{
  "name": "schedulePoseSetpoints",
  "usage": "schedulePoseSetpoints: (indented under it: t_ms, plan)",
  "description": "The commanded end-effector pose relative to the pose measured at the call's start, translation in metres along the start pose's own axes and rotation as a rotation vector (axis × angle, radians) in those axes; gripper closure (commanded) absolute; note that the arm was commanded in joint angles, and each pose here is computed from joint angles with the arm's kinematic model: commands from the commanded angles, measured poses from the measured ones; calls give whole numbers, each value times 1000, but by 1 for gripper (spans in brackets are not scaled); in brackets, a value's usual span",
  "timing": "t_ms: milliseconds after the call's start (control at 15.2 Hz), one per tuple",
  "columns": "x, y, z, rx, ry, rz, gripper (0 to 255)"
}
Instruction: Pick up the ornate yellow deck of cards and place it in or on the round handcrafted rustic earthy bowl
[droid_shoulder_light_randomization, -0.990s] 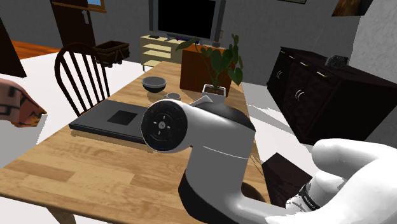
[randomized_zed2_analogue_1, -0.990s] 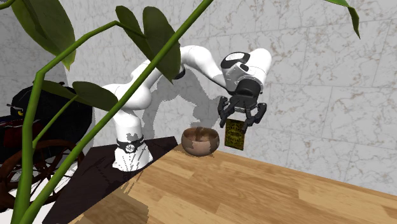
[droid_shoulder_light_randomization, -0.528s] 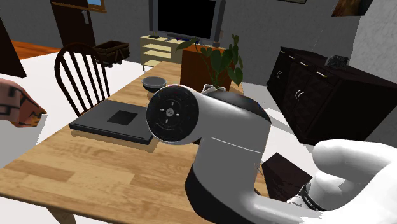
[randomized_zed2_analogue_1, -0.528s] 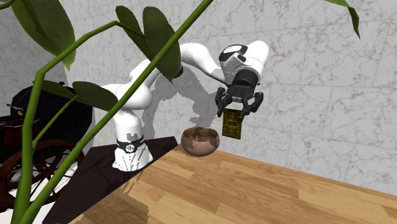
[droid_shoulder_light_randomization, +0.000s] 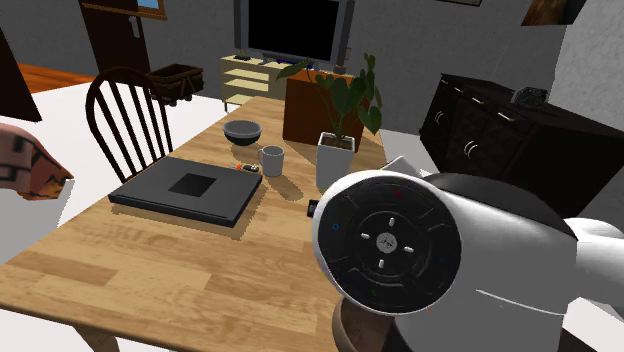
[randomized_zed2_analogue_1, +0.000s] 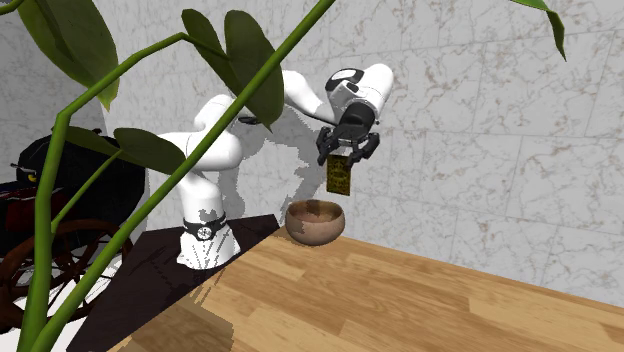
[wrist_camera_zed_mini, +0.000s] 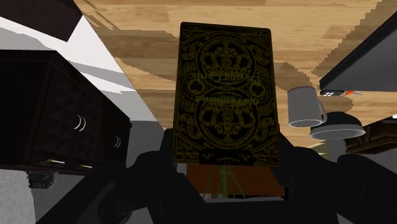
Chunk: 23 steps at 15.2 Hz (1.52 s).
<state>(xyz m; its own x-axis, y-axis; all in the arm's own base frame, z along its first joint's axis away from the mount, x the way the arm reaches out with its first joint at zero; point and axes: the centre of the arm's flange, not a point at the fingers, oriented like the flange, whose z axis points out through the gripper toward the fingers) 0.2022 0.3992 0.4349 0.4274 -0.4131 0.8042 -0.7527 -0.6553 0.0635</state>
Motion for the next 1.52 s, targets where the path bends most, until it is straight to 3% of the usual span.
schedulePoseSetpoints:
  t_ms: [0, 396, 1452]
  plan:
    - [-8, 25, -15, -1, -1, 0, 255]
    - [-31, 99, -59, -1, -1, 0, 255]
    - [-99, 93, -9, -1, -1, 0, 255]
